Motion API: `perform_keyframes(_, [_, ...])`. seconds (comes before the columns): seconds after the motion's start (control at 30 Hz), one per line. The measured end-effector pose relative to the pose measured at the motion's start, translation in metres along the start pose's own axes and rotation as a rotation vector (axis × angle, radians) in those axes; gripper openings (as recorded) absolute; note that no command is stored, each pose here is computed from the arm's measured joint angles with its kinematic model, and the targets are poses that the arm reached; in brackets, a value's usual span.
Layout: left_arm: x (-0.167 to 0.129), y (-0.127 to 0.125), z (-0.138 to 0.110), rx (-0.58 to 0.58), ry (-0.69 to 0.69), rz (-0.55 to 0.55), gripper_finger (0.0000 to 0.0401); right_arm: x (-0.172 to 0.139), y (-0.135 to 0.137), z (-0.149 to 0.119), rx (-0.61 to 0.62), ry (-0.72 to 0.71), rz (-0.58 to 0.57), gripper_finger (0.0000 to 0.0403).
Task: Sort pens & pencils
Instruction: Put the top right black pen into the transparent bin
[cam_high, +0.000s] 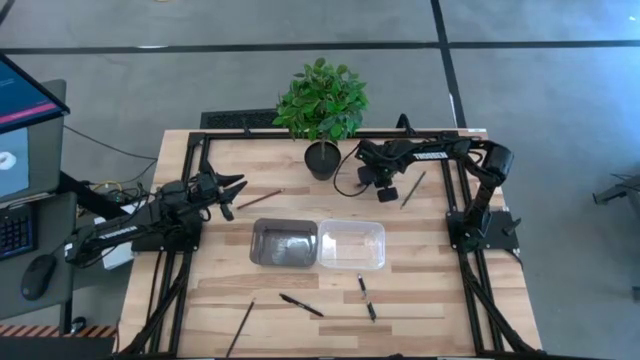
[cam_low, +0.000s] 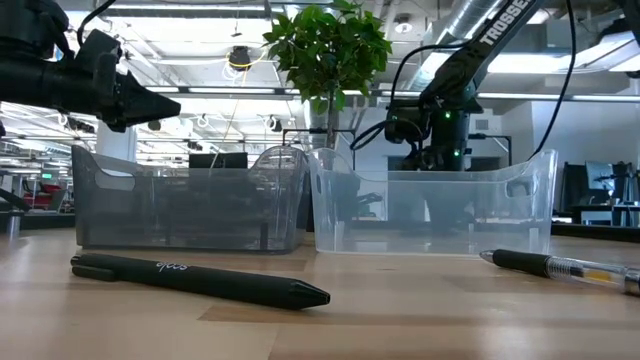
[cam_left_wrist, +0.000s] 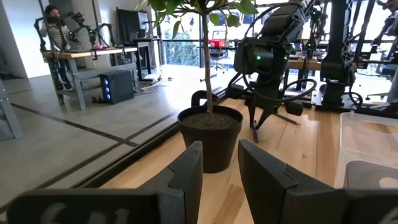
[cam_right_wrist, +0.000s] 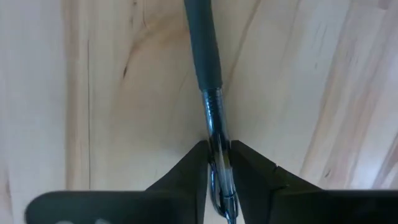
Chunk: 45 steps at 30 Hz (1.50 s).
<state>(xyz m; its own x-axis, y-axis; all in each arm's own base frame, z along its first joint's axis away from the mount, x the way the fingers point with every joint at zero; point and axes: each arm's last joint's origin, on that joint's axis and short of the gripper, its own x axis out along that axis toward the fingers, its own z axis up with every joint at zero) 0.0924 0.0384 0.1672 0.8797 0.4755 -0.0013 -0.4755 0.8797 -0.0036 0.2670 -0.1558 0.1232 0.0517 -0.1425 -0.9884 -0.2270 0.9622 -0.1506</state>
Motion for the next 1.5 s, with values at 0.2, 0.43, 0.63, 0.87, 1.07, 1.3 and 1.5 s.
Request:
perform_keyframes(0.2, [0.0, 0.0, 0.0, 0.0, 0.0, 0.0, 0.0094, 0.0, 0.002, 0.001, 0.003, 0.001, -0.001, 0.0067])
perform_keyframes(0.43, [0.0, 0.0, 0.0, 0.0, 0.0, 0.0, 0.0094, -0.004, 0.004, 0.007, 0.077, 0.011, -0.007, 0.0063])
perform_keyframes(0.63, [0.0, 0.0, 0.0, 0.0, 0.0, 0.0, 0.0094, -0.017, 0.003, 0.015, 0.133, 0.029, 0.04, 0.0062])
perform_keyframes(0.87, [0.0, 0.0, 0.0, 0.0, 0.0, -0.003, 0.0094, -0.04, 0.007, 0.033, 0.135, 0.039, 0.046, 0.0061])
perform_keyframes(1.07, [0.0, 0.0, 0.0, 0.0, 0.0, -0.003, 0.0094, -0.071, 0.018, 0.055, 0.162, 0.057, 0.059, 0.006])
perform_keyframes(1.3, [0.0, 0.0, 0.0, 0.0, 0.0, -0.003, 0.0094, -0.114, 0.048, 0.082, 0.19, 0.017, 0.115, 0.006])
perform_keyframes(1.5, [0.0, 0.0, 0.0, 0.0, 0.0, -0.003, 0.0094, -0.151, 0.089, 0.093, 0.222, -0.093, 0.109, 0.006])
